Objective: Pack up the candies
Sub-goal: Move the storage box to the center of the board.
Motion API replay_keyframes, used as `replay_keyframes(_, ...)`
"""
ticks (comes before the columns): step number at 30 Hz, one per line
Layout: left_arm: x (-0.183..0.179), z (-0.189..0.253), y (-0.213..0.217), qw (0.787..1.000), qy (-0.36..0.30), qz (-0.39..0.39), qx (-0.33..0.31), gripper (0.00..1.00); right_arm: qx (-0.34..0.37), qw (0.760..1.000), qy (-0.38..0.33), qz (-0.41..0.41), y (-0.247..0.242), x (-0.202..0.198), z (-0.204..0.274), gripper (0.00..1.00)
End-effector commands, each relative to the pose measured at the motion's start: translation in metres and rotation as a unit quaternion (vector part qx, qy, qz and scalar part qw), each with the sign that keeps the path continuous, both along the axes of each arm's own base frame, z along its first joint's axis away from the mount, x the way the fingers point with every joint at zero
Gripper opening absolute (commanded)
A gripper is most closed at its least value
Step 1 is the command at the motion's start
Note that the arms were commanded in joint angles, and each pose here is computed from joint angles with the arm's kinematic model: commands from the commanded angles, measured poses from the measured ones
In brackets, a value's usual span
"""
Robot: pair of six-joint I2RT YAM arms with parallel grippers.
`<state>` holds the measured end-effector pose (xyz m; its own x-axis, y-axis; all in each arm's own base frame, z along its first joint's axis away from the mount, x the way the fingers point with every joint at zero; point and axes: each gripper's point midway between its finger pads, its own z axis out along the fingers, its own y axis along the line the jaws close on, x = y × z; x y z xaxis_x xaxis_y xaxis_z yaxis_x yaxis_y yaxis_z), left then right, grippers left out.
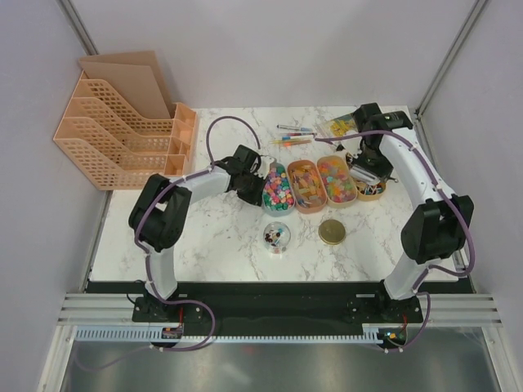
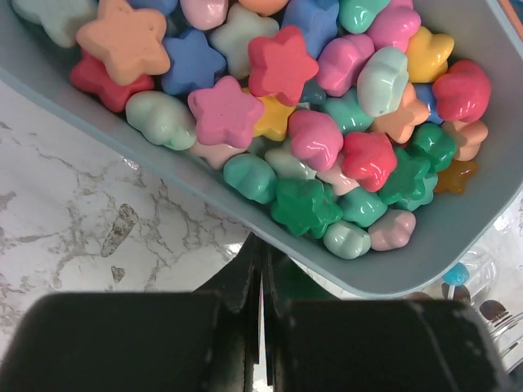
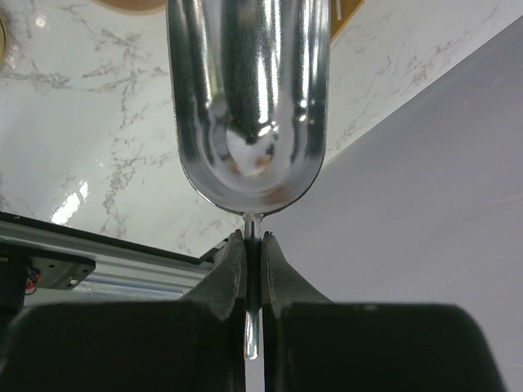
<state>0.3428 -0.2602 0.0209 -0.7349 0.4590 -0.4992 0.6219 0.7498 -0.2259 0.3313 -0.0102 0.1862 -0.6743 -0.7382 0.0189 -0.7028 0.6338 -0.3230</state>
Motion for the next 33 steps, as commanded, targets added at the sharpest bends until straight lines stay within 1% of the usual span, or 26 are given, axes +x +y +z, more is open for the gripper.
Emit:
replay_keyframes(1,0.011,0.017,-0.027,0.999,-0.021,-0.025,-0.034,0.02,-0.052,0.997,0.041,0.025,-0.019,-0.035,0.017,0.0)
replay_keyframes(4,0.006,0.021,-0.041,0.998,-0.024,-0.044,-0.036,0.02,-0.063,0.996,0.047,0.037,-0.023,-0.043,0.018,0.0)
replay_keyframes(8,-0.006,0.023,-0.061,0.997,-0.023,-0.069,-0.036,0.02,-0.058,0.996,0.065,0.035,-0.023,-0.054,0.008,0.0)
replay_keyframes(12,-0.025,0.022,-0.08,0.994,-0.025,-0.101,-0.033,0.02,-0.046,0.996,0.079,0.014,-0.02,-0.063,-0.003,0.0)
replay_keyframes(17,-0.038,0.027,-0.088,0.992,-0.028,-0.117,-0.028,0.02,-0.033,0.994,0.099,-0.019,-0.014,-0.067,-0.019,0.0)
replay_keyframes(19,-0.041,0.033,-0.082,0.993,-0.033,-0.114,-0.022,0.05,-0.031,0.993,0.108,-0.027,-0.013,-0.064,-0.024,0.0)
replay_keyframes(20,-0.038,0.036,-0.077,0.993,-0.045,-0.111,-0.014,0.09,-0.03,0.993,0.108,-0.033,-0.012,-0.063,-0.025,0.0)
replay_keyframes(22,-0.042,0.035,-0.068,0.992,-0.051,-0.112,-0.005,0.14,-0.029,0.992,0.115,-0.039,-0.01,-0.057,-0.03,0.0)
replay_keyframes(23,-0.042,0.044,-0.066,0.992,-0.065,-0.11,-0.008,0.17,-0.028,0.992,0.115,-0.047,-0.012,-0.055,-0.032,0.0)
replay_keyframes(27,-0.052,0.046,-0.054,0.992,-0.073,-0.105,-0.01,0.24,-0.024,0.989,0.126,-0.07,-0.009,-0.049,-0.041,0.0)
replay_keyframes(30,-0.055,0.048,-0.05,0.991,-0.083,-0.103,-0.013,0.3,-0.017,0.987,0.134,-0.084,-0.005,-0.044,-0.049,0.0)
replay_keyframes(33,-0.054,0.05,-0.048,0.99,-0.091,-0.103,-0.013,0.34,-0.013,0.985,0.143,-0.096,-0.003,-0.039,-0.057,0.0)
